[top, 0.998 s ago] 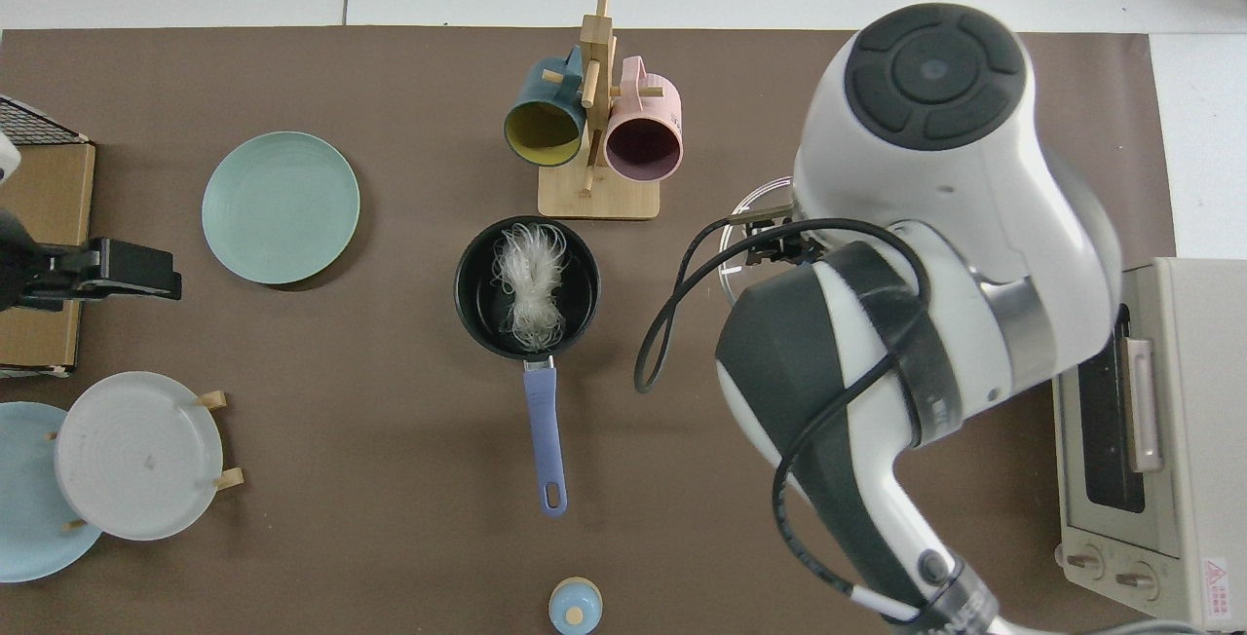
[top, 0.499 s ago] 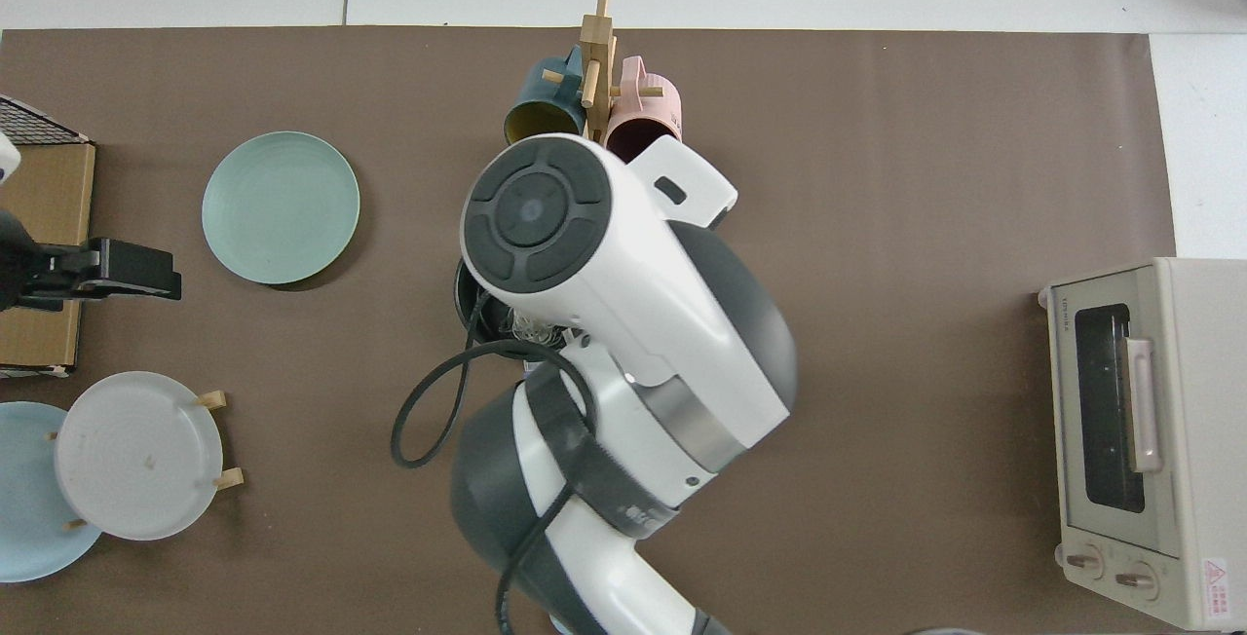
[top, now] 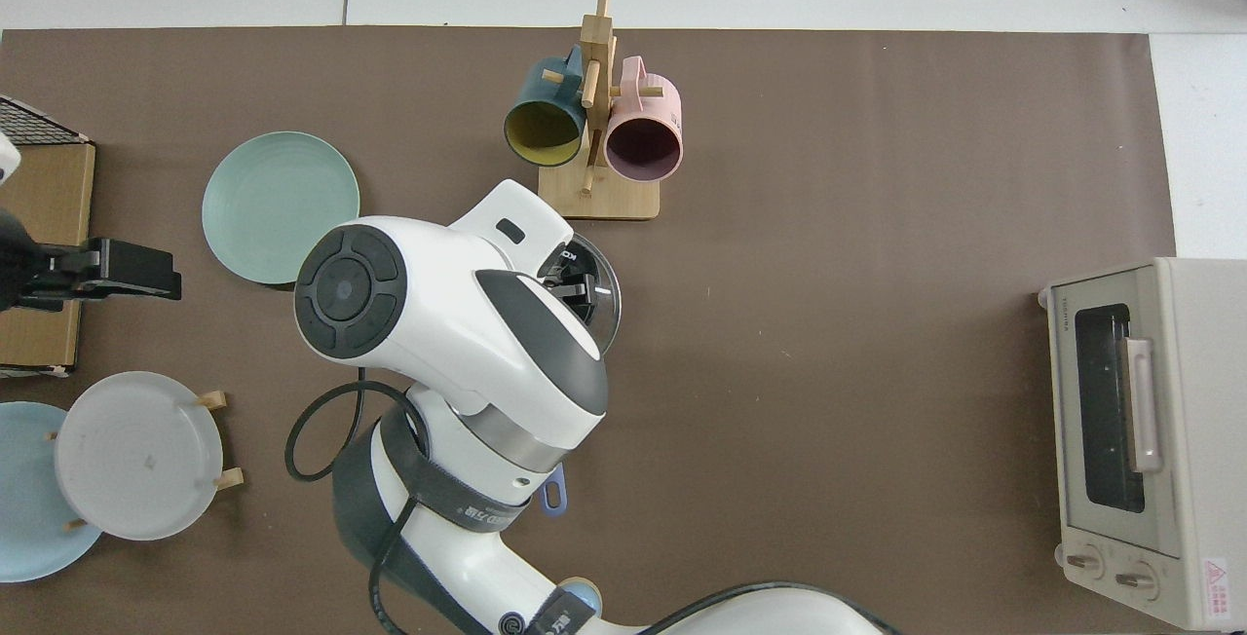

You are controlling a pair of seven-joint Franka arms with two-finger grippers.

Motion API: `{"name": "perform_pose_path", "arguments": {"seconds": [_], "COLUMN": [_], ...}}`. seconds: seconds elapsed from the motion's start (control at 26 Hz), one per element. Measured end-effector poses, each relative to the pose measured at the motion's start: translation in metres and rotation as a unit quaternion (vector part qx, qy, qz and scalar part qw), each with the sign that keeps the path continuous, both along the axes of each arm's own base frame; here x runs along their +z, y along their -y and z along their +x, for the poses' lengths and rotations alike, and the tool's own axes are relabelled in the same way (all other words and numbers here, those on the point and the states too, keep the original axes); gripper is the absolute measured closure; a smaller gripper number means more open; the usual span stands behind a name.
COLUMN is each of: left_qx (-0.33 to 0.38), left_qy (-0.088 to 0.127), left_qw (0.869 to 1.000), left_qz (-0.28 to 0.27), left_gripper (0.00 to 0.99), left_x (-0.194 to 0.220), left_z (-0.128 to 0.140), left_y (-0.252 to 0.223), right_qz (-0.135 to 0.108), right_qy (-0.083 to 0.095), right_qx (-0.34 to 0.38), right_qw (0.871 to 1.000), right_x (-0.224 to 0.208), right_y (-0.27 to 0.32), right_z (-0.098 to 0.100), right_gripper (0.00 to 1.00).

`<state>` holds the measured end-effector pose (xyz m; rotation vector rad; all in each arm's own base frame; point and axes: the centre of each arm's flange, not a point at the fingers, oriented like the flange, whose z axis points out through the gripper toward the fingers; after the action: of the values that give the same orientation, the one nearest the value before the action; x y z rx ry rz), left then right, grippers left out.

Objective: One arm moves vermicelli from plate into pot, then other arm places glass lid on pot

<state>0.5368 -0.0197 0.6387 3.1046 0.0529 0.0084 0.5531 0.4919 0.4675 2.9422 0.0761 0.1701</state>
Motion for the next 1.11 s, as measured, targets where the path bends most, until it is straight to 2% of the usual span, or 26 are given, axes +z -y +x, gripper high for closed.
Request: {"name": "perform_pose_path", "arguments": {"seconds": [0.54, 1.11], "left_qx": [0.000, 0.000], "left_qy": [0.000, 0.000], "left_qw": [1.000, 1.000], "left_qz": [0.000, 0.000], "left_gripper": [0.000, 0.000], "left_x": [0.000, 0.000], "left_z": [0.000, 0.000], "left_y": [0.000, 0.000], "right_qz": [0.009, 0.013], "right_qy": [0.015, 0.018], "right_qx": [0.004, 0.004], "right_qw": [1.000, 1.000], "right_x": [-0.049, -0.069], "right_y": [-0.007, -0.008], "right_z": [0.022, 0.031], "right_gripper": [0.39, 0.39]}}
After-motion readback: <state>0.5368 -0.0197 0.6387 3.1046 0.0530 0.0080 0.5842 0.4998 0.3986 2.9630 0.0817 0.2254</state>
